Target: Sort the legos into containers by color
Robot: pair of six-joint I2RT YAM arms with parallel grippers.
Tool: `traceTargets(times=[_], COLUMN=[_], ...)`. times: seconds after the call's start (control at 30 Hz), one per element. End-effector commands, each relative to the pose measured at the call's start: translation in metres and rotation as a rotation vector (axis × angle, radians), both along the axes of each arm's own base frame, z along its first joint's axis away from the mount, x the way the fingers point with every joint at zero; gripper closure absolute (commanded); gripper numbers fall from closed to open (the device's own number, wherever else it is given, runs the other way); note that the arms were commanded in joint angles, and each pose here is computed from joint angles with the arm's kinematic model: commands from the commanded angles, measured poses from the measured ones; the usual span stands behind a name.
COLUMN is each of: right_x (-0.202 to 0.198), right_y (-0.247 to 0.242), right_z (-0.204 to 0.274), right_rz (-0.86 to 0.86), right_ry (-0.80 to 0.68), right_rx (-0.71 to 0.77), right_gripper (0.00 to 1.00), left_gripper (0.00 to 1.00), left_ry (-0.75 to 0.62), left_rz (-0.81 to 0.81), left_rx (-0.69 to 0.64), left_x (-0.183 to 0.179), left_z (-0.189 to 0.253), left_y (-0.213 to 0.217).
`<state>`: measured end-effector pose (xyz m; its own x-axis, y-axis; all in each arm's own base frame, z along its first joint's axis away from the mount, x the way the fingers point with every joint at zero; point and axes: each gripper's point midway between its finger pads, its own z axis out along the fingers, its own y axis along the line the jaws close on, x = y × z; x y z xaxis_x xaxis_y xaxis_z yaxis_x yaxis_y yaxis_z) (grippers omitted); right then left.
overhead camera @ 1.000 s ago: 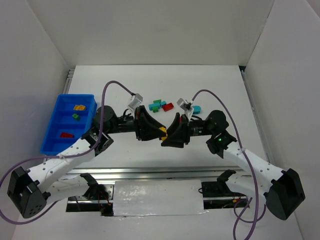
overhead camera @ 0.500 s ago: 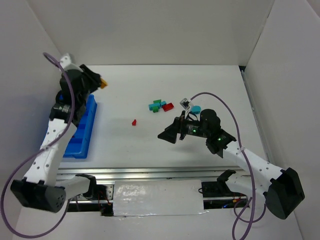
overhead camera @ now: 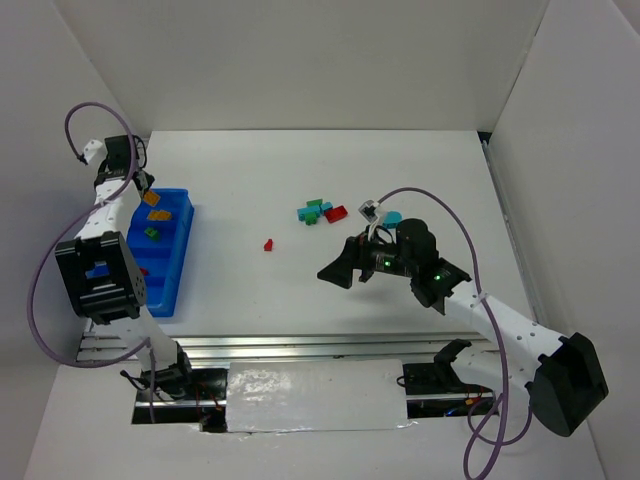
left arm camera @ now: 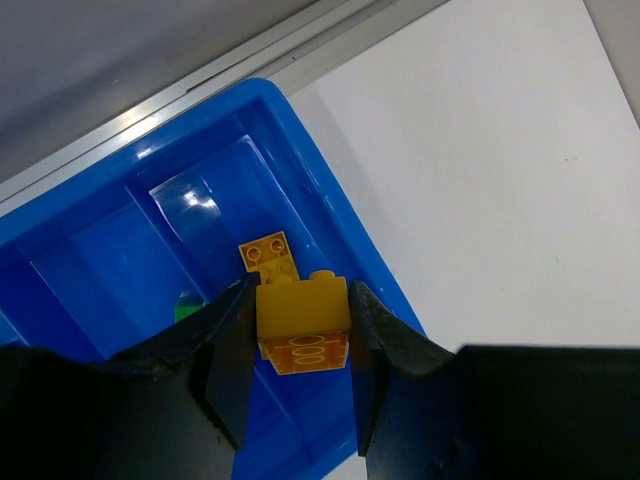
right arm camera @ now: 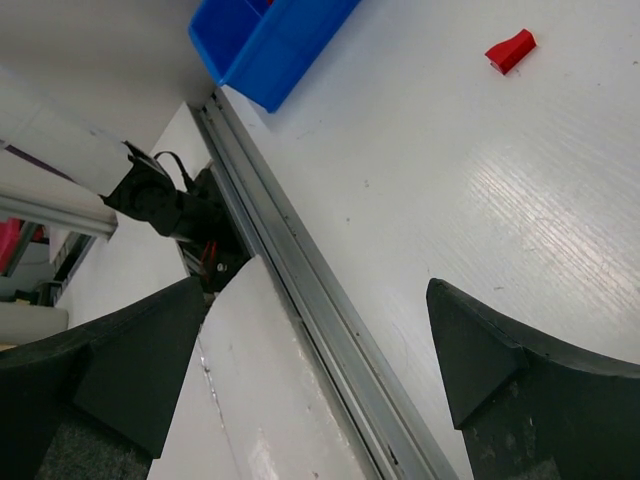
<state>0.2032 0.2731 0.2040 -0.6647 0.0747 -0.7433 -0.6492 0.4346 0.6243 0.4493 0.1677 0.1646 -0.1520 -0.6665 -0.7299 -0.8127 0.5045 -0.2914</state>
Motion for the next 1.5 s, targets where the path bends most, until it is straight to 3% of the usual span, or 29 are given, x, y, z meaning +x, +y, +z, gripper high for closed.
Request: traceTargets(times=[0.0,0.1,0.13,0.2,0.23,0.4,0.57,0.67,0.73,0.8,0.83,0.97,1.13,1.47], right_x=[0.004,0.006,0.007,0.010,0.011,0.021,0.032,0.051,0.054,0.053,0.049,0.038,0.026,0.014], right_y=[0.001,0.002,0.003,0.003,0.003,0.002,-0.008,-0.028,-0.039,-0.046,-0.050,-0.057,-0.065,-0.066], right_z=[0.012,0.013,0.015,0.015,0.015,0.008,0.007,0.002,0.008,0.011,0.019,0.023,0.015,0.002], right_rz=[0.015,0.016,0.016,0.014,0.009,-0.023,-0.105,-0.289,-0.375,-0.413,-0.415,-0.411,-0.393,-0.357], right_ry=[-0.049,-0.050,-0.055,-0.059,-0.060,-0.044,-0.038,0.002,0.023,0.019,0.002,-0.002,0.002,0.013], right_rx=[0.007,-0.003,-0.002,-0.009,-0.015,-0.041,-0.069,-0.119,-0.114,-0.100,-0.078,-0.075,-0.124,-0.129], right_gripper=[0.00,0.00,0.00,0.00,0.00,0.00,0.00,0.00,0.00,0.00,0.00,0.00,0.00,0.00], left_gripper=[0.83,0.72,0.61,0.53,0.40,0.01,0.00,0.01,0.01,0.01,0.01,0.04,0.06,0.12], left_ry=[-0.088,-0.061,-0.075,-0.060,-0.062,-0.034,-0.076,-0.085,-0.102,-0.053,-0.050,0.132,0.262,0.410], left_rz=[0.037,0.051,0.026,0.042,0.050,0.096,0.040,-0.157,-0.437,-0.684,-0.727,-0.877,-1.034,-1.034], left_rx=[0.057,0.031,0.017,0.007,0.002,-0.015,0.002,0.132,0.230,0.223,0.201,0.079,-0.025,-0.027], left_x=[0.019,0.020,0.024,0.021,0.020,0.012,0.020,0.046,0.069,0.074,0.075,0.034,-0.019,-0.048], left_z=[0.023,0.006,0.005,-0.002,-0.003,-0.010,0.024,0.066,0.091,0.077,0.081,0.001,-0.071,-0.125], left_y=[0.017,0.019,0.017,0.018,0.018,0.020,0.002,-0.060,-0.139,-0.209,-0.228,-0.299,-0.345,-0.339])
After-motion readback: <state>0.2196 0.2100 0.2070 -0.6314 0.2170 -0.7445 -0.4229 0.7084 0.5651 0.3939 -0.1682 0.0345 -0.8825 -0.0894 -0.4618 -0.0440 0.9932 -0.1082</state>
